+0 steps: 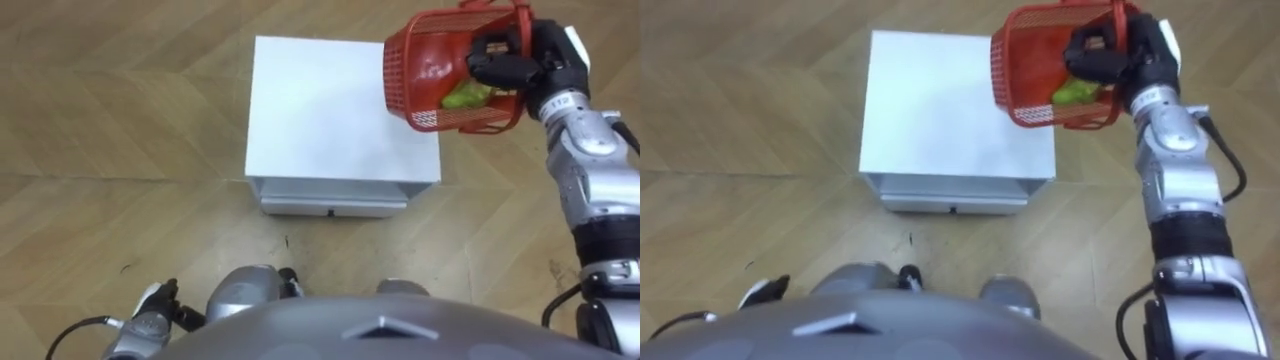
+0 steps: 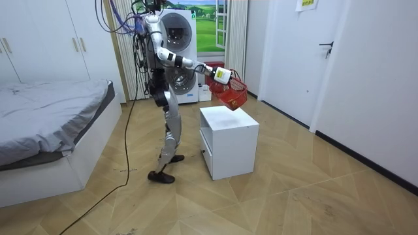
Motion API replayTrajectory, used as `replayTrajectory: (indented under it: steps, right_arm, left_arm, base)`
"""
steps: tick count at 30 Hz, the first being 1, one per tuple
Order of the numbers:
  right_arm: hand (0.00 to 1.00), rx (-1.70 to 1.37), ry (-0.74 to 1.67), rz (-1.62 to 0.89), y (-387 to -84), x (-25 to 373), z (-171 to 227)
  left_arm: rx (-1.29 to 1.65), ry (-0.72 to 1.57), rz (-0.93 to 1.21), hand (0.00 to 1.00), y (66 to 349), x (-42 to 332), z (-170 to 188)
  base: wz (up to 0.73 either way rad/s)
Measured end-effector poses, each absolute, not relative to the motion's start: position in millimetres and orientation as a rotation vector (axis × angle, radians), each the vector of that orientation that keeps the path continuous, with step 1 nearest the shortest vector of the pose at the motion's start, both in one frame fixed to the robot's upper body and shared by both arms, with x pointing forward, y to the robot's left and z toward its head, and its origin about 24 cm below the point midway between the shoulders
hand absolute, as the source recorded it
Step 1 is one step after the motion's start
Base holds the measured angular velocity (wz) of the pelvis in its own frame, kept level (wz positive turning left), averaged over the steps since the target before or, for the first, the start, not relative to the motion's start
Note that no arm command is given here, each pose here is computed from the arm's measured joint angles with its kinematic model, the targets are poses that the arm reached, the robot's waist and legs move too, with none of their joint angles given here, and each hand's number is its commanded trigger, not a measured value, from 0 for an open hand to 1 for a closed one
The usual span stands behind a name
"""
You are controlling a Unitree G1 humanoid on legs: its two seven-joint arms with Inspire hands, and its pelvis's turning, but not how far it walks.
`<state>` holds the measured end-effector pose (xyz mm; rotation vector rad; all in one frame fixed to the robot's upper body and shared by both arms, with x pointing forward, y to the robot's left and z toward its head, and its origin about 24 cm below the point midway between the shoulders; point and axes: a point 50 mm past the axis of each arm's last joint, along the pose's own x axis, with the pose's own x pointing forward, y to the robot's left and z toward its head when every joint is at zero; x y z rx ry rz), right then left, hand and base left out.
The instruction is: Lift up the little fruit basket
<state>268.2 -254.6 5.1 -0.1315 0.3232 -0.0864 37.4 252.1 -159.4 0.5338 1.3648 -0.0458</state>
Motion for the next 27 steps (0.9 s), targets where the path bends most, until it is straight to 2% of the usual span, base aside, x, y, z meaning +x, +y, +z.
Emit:
replayTrajectory:
  steps: [5, 10, 27]
  right_arm:
    - [1.0, -0.119, 0.334, -0.037, -244.7, 268.1, 0.3]
    - [1.0, -0.152, 0.386, 0.029, -229.6, 264.7, -12.8]
    - [1.0, -0.174, 0.5, 0.173, -211.3, 263.1, -35.4]
  left_arm:
    - [0.584, 1.327, -0.049, 0.0, 260.8, 51.8, -154.9]
    - [0.597, 1.297, -0.042, 0.0, 255.2, 60.6, -155.2]
    - [0.604, 1.405, -0.027, 0.0, 254.3, 32.8, -159.9]
  base:
    - [0.09]
    - [0.01]
    - [0.08]
